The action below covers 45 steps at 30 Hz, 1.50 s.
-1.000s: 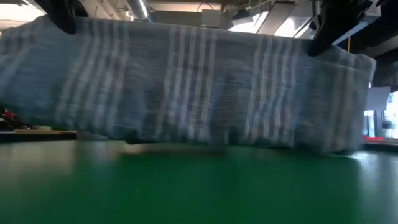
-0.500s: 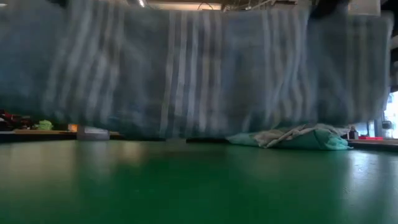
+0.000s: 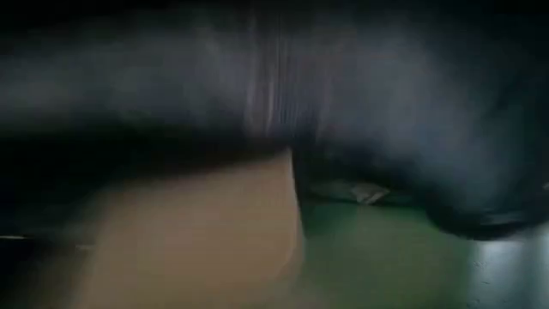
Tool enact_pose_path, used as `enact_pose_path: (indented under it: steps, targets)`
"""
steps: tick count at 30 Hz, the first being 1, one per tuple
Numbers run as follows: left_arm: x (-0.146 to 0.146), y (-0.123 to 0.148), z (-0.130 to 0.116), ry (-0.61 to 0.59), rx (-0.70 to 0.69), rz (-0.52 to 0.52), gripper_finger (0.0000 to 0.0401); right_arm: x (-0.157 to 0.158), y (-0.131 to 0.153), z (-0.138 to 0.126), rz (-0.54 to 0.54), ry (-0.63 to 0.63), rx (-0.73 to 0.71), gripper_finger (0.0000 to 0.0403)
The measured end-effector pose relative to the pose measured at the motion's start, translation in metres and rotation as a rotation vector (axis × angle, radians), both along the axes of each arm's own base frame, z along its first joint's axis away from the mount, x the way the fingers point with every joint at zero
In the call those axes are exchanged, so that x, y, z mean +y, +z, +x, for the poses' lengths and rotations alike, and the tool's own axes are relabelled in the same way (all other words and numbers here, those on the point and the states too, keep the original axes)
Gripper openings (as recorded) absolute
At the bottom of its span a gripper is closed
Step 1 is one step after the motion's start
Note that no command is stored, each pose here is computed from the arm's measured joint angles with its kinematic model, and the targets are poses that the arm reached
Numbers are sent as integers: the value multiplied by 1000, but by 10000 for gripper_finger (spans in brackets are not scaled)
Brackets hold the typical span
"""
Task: Fold laundry
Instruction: Fold the blue polo shirt
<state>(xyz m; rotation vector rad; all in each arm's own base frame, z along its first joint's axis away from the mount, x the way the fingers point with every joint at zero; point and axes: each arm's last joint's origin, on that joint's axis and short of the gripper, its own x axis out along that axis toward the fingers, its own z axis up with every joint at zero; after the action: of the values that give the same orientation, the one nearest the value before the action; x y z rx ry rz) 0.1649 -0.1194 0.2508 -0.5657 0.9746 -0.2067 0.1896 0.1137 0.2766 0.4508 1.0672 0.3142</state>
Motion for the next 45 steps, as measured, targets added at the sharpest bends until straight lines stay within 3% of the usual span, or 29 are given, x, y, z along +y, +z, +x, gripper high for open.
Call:
enact_pose_path:
  steps: [6,12,16,19,24,28,32,36,41,45]
  targets:
    - [28,-64,-8,197,60,251,22,-30,-78,-8,-153,-243,129,21]
    - [41,-81,-16,179,147,340,61,-47,-106,-14,-193,-310,201,39]
    - [43,-81,-15,171,167,324,98,-51,-104,-12,-184,-332,199,89]
    - [42,-73,-12,159,177,258,126,-49,-94,-9,-173,-290,196,137]
    - [35,-33,2,130,86,172,154,-49,-54,-10,-214,-211,292,195]
    - [31,3,12,142,-26,140,158,-50,-18,-13,-262,-199,327,209]
    - [29,22,17,197,-118,117,154,-45,3,-5,-277,-225,188,208]
    - [17,28,29,224,-238,42,152,-19,5,7,-244,-196,-54,200]
    - [-6,-2,52,203,-197,109,151,21,-18,13,-260,-160,-314,193]
    - [-22,-36,69,177,-112,162,151,40,-51,16,-273,-129,-363,193]
